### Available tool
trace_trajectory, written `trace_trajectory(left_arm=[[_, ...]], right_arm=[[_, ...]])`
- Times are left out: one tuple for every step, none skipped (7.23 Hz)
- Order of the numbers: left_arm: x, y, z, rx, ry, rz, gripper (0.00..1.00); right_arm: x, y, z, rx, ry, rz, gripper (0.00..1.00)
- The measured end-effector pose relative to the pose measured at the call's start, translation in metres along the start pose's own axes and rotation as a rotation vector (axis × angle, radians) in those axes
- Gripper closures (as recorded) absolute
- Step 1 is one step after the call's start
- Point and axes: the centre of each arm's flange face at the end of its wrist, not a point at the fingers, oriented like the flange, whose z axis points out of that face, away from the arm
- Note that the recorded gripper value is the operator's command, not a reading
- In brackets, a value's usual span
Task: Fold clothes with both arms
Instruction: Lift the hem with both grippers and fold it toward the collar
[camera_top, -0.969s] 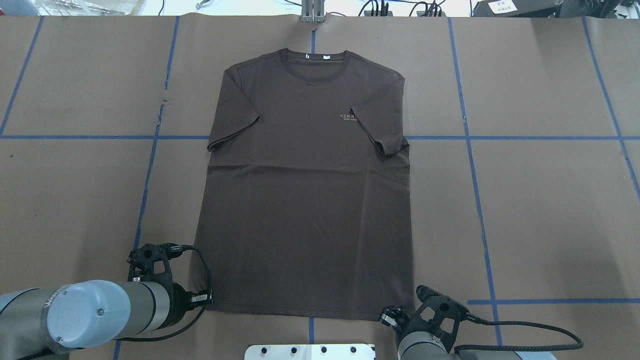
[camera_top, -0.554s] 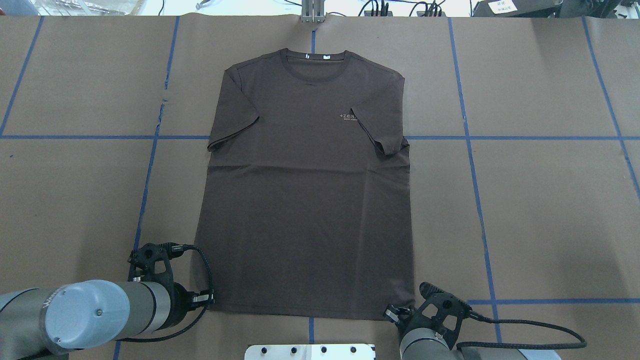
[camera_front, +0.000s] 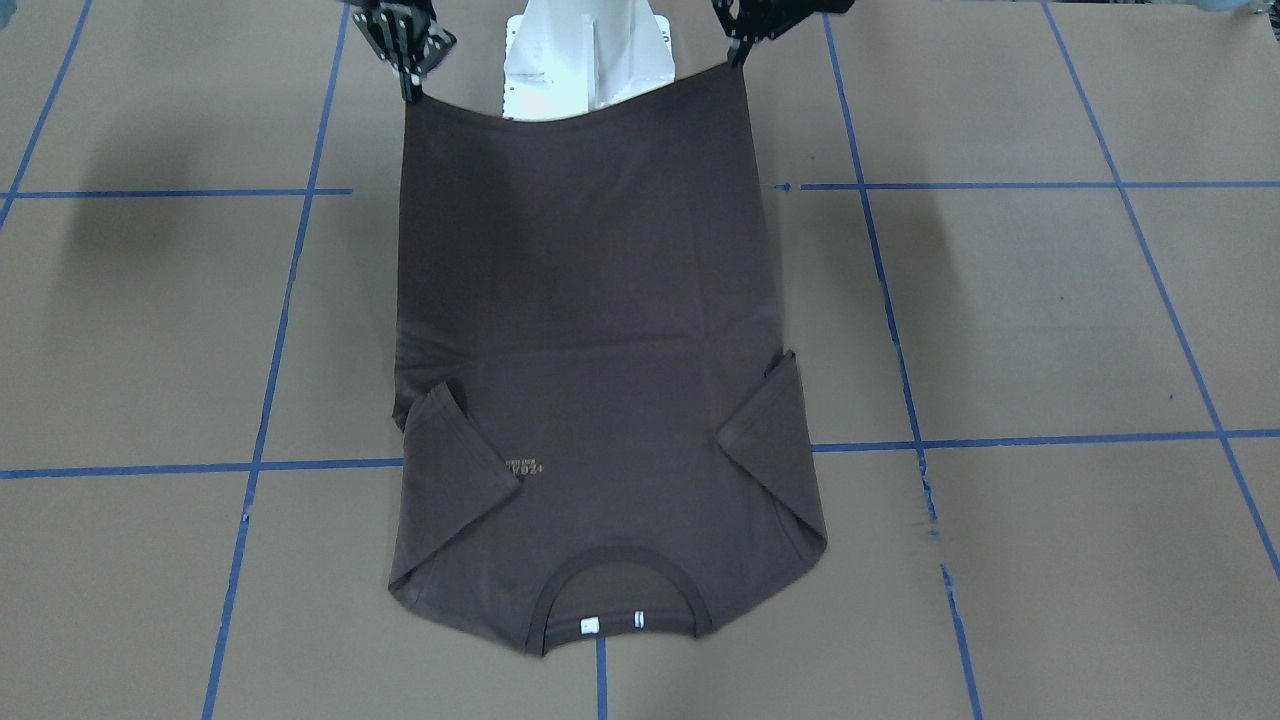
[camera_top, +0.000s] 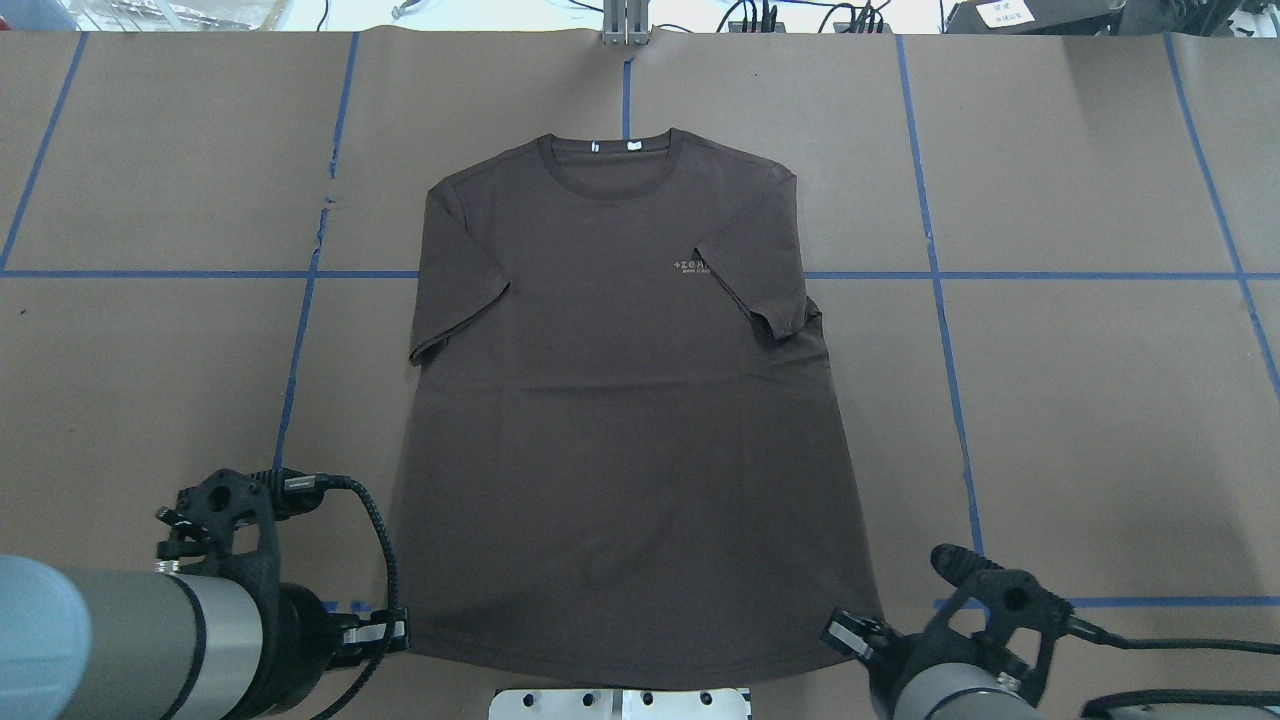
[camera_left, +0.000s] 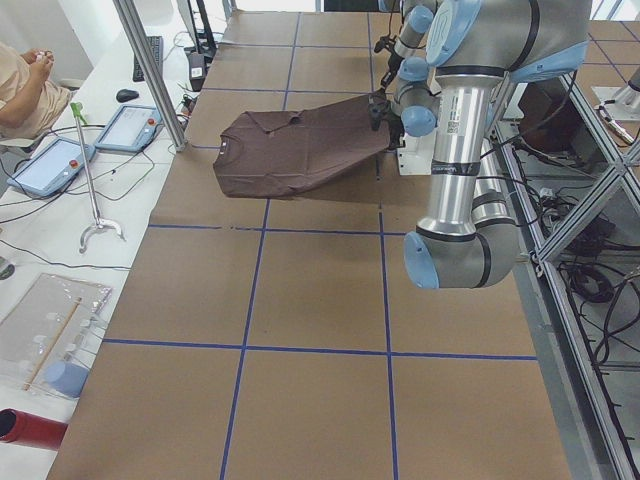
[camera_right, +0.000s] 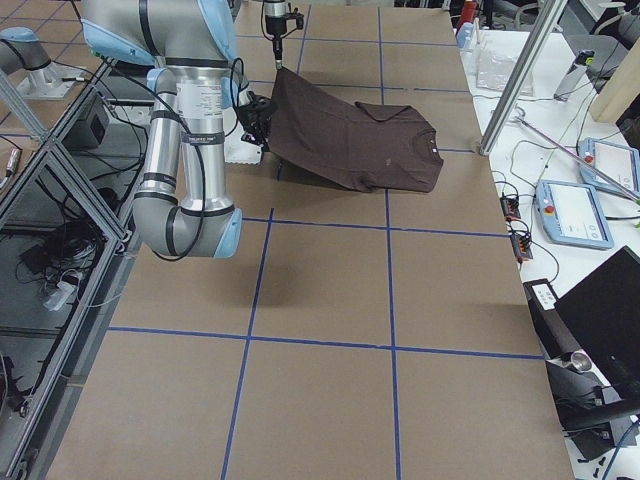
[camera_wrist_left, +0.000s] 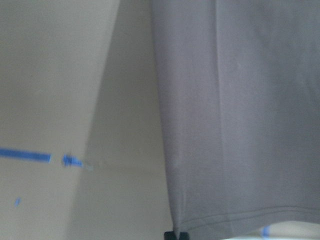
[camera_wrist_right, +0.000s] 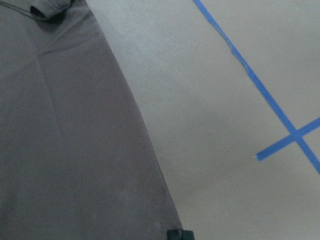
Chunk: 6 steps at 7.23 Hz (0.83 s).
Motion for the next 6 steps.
trace_trajectory(left_arm=[[0.004, 0.002, -0.028, -0.014, 0.007, -0.005, 1.00], [0.005, -0.004, -0.036, -0.006, 0.003, -0.008, 1.00], [0.006, -0.015, -0.035, 0.018, -0.008, 0.009, 1.00], [0.010, -0.036, -0.031, 0.060, -0.024, 0.051, 1.00], [0.017, -0.066, -0.024, 0.114, -0.049, 0.092, 1.00], [0.024, -0.103, -0.017, 0.171, -0.081, 0.128, 1.00]], right_arm=[[0.004, -0.010, -0.031, -0.026, -0.005, 0.001, 1.00], [0.004, -0.017, -0.044, -0.030, -0.004, 0.003, 1.00], [-0.001, -0.024, -0.046, -0.017, -0.005, 0.006, 1.00], [-0.018, -0.037, -0.042, 0.017, -0.014, 0.002, 1.00], [-0.041, -0.058, -0.035, 0.058, -0.019, -0.008, 1.00], [-0.066, -0.087, -0.022, 0.084, -0.019, -0.006, 1.00]])
